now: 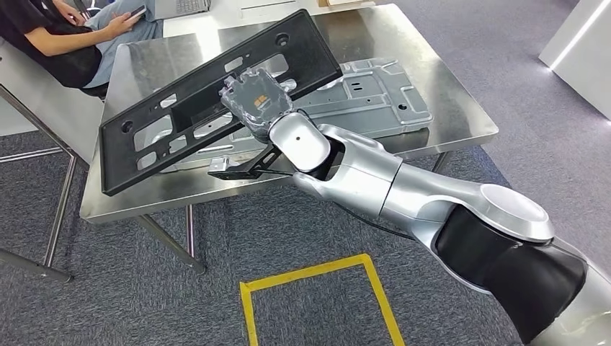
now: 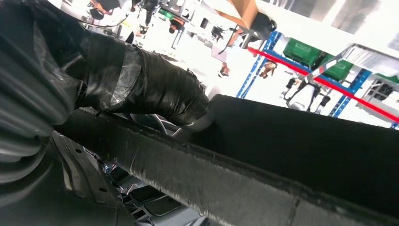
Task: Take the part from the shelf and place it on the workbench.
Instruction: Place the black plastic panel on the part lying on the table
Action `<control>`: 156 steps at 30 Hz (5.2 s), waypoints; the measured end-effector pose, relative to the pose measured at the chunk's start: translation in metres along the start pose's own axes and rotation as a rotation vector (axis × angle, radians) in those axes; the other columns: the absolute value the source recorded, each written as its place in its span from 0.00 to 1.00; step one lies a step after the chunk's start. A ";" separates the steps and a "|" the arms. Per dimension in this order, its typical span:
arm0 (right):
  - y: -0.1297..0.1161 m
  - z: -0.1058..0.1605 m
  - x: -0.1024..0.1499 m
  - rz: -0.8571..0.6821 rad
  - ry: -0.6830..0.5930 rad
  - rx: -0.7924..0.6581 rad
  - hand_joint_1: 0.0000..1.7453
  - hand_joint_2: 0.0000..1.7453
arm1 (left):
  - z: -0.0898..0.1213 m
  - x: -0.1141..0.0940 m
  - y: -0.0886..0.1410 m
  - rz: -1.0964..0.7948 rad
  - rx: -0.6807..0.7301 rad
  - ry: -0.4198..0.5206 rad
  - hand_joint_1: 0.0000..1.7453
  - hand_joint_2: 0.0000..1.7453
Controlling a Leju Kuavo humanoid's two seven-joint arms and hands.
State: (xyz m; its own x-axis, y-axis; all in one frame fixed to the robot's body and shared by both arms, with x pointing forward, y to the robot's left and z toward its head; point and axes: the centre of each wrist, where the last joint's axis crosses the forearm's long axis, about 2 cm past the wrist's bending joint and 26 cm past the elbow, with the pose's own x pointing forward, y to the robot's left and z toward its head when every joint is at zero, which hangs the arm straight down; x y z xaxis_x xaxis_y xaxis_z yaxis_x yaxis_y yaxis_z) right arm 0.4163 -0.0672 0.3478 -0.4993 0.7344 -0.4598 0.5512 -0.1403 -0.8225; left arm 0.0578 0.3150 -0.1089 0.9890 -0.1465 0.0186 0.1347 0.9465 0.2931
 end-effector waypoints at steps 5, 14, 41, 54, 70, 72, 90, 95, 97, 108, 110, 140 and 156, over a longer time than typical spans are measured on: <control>0.003 0.002 -0.003 0.008 0.021 0.024 1.00 1.00 | 0.000 -0.001 0.001 -0.001 0.001 0.007 0.00 1.00; 0.005 0.015 -0.049 -0.008 0.200 0.066 1.00 1.00 | -0.001 -0.001 0.003 0.003 0.006 0.015 0.00 1.00; 0.009 0.048 -0.099 -0.018 0.332 0.089 1.00 1.00 | -0.002 -0.001 0.009 0.009 0.013 0.017 0.00 1.00; 0.006 0.061 -0.121 -0.008 0.370 0.108 1.00 1.00 | -0.003 0.000 0.011 0.006 0.009 0.044 0.00 1.00; 0.014 0.065 -0.115 -0.019 0.347 0.124 1.00 1.00 | -0.003 0.000 0.014 0.009 0.013 0.047 0.00 1.00; 0.014 0.065 -0.115 -0.019 0.346 0.125 1.00 1.00 | -0.003 -0.001 0.015 0.008 0.014 0.048 0.00 1.00; 0.030 0.073 -0.109 -0.046 0.333 0.098 1.00 1.00 | -0.002 0.000 0.010 0.001 0.010 0.041 0.00 1.00; 0.044 0.077 -0.097 -0.069 0.302 0.112 1.00 1.00 | -0.002 0.000 0.008 -0.001 0.011 0.039 0.00 1.00; 0.044 0.075 -0.094 -0.074 0.294 0.110 1.00 1.00 | -0.002 0.001 0.009 -0.002 0.013 0.039 0.00 1.00; 0.051 0.071 -0.083 -0.100 0.258 0.120 1.00 1.00 | -0.002 0.003 0.008 -0.003 0.019 0.039 0.00 1.00; 0.054 0.072 -0.079 -0.108 0.250 0.129 1.00 1.00 | -0.001 0.003 0.007 -0.004 0.018 0.039 0.00 1.00; 0.070 0.066 -0.046 -0.173 0.216 0.148 1.00 1.00 | -0.002 0.002 0.008 0.000 0.021 0.042 0.00 1.00; 0.077 0.069 -0.038 -0.194 0.214 0.162 1.00 1.00 | -0.002 0.001 0.008 -0.003 0.034 0.056 0.00 1.00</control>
State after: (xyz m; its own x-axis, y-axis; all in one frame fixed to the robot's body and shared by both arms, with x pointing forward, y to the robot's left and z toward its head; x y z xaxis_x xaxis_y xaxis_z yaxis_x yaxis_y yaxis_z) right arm 0.4318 -0.1516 0.2784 -0.4231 0.8783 -0.2227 0.3373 -0.0754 -0.9384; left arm 0.0595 0.3227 -0.1081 0.9906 -0.1320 -0.0356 0.1364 0.9358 0.3251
